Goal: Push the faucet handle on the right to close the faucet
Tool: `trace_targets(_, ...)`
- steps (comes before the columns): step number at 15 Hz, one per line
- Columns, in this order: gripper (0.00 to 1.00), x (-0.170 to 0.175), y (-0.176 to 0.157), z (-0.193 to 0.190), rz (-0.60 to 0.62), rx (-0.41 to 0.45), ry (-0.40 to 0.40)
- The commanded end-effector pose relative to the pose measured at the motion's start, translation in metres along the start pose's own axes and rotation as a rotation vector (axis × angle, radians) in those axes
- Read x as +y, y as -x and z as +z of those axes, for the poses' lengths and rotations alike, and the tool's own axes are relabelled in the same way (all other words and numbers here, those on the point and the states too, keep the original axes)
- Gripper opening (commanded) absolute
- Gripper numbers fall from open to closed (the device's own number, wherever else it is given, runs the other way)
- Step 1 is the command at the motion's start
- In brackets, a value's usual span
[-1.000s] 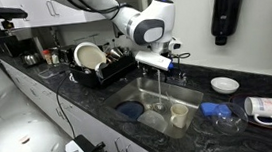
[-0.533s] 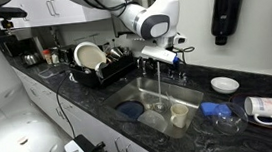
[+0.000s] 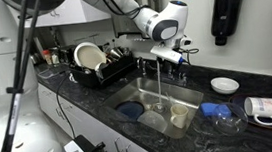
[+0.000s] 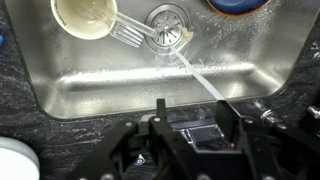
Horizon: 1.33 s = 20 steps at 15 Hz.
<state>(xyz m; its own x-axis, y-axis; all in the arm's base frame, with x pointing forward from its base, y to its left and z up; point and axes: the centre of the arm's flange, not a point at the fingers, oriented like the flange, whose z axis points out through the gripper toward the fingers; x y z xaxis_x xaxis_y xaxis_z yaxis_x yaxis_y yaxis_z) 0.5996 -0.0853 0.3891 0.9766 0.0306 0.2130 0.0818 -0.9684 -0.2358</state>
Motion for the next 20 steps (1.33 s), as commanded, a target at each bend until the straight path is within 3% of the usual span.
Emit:
trace_targets(1, 0.25, 0.017, -0.038, 0.015, -0.001, -0.008, -0.067)
trace_targets(5, 0.0, 0.024, -0.058, 0.031, -0.025, -0.012, -0.106)
trace_targets(12, 0.0, 0.022, -0.08, 0.055, -0.038, 0.005, -0.099)
trace_targets(20, 0.0, 0.031, -0.088, 0.063, -0.057, 0.035, 0.067)
